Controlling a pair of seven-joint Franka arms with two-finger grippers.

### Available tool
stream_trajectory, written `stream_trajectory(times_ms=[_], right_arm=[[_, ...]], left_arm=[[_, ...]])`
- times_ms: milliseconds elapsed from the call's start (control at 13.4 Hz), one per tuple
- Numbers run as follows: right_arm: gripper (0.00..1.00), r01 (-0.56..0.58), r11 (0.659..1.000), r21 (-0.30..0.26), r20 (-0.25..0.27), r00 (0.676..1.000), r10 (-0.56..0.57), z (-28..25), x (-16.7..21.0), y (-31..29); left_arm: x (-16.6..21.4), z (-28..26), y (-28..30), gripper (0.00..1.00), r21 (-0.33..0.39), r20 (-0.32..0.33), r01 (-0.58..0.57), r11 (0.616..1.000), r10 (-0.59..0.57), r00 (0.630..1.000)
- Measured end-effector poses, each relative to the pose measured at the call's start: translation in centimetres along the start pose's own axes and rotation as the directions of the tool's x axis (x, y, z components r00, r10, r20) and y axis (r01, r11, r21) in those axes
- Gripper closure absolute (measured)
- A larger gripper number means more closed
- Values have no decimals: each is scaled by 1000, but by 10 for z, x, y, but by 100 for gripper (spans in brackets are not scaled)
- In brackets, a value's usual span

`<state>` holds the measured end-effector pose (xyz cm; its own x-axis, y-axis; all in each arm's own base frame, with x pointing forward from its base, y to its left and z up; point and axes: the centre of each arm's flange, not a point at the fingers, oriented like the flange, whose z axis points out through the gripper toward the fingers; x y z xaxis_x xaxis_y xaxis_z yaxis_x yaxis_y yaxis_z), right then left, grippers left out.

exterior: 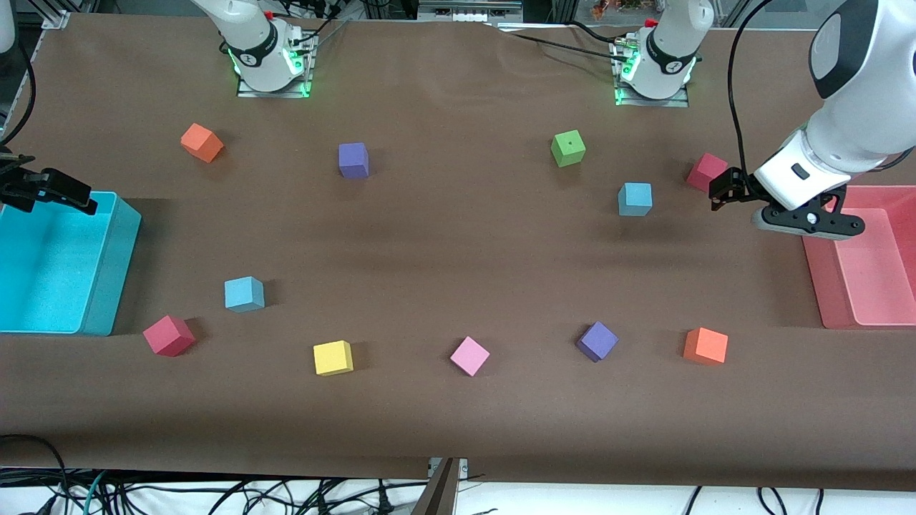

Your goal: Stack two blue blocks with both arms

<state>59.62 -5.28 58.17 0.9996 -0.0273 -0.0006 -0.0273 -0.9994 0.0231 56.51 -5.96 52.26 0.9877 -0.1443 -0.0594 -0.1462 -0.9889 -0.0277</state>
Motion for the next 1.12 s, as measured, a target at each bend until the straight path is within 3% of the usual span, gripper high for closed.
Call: stream_trajectory(times_ms=[898, 1122], right_arm=[[0, 0, 1000, 0, 2, 1000, 0, 1, 1, 0], [0, 8, 1000, 0, 23, 1000, -8, 15, 7, -5]], left_arm=[[1, -6, -2, 0, 0, -14, 4, 1000, -4, 1000], [1, -6, -2, 0, 0, -14, 3, 1000, -3, 1000]])
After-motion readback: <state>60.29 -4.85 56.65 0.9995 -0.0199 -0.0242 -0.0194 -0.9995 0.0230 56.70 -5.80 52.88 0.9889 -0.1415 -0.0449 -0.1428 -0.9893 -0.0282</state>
